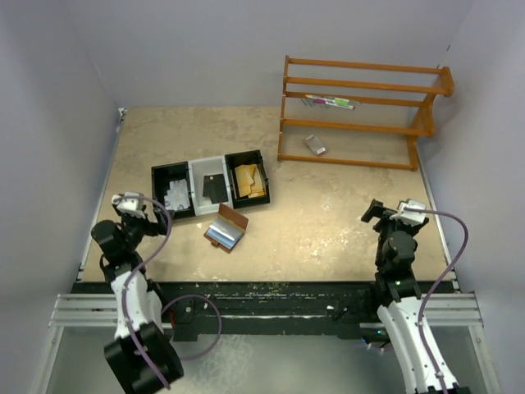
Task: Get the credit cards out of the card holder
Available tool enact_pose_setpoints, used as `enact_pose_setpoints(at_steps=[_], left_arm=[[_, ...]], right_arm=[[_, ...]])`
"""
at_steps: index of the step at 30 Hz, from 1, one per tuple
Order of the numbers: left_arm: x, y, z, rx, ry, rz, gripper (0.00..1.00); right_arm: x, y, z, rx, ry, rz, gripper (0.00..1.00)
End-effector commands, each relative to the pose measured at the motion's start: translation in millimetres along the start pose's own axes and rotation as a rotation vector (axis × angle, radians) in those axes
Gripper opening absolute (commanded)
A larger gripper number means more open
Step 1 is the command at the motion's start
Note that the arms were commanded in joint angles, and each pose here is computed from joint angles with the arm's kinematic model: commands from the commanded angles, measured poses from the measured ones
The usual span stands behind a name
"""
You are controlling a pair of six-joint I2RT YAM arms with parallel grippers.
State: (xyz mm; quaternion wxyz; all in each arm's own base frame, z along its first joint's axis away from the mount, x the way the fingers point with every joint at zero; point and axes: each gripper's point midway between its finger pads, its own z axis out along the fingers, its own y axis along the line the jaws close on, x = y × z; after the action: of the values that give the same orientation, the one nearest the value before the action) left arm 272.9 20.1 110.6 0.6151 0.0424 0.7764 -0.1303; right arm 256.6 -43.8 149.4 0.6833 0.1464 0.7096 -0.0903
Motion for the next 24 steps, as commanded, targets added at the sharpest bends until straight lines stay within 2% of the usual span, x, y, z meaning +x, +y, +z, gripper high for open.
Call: enact_pose_setpoints(at_steps=[1, 3, 6, 10, 14, 20, 24], left_arm=[[-8.3, -3.0, -5.2, -0.033, -0.063, 0.049, 0.99], [-7.6, -4.3, -2.1, -0.045, -0.055, 0.056, 0.99], [-7.0, -10.7, -1.1, -0.077, -0.067, 0.094, 0.99], [-1.4, -15.7, -9.6, -0.116, -0.141, 0.130, 0.99], [3.2, -16.9, -3.4, -0.083, -0.087, 0.130, 0.99], [0.3, -28.3, -9.5, -0.042, -0.126, 0.166, 0.99], [3.4, -31.2, -4.3, -0.002, -0.096, 0.166, 0.99]], right_arm=[[-18.3, -9.2, 1.3, 0.048, -0.097, -0.001, 1.00], [-9.1, 17.6, 3.5, -0.114, -0.092, -0.080, 1.00], [3.3, 27.9, 1.3, -0.174, -0.061, -0.061, 1.00], [3.6, 20.5, 2.9, -0.130, -0.057, -0.056, 1.00], [3.0, 20.7, 1.5, -0.134, -0.062, -0.054, 1.00], [3.4, 22.7, 1.4, -0.144, -0.059, -0.054, 1.00], [3.1, 22.4, 1.4, -0.143, -0.061, -0.056, 1.00]])
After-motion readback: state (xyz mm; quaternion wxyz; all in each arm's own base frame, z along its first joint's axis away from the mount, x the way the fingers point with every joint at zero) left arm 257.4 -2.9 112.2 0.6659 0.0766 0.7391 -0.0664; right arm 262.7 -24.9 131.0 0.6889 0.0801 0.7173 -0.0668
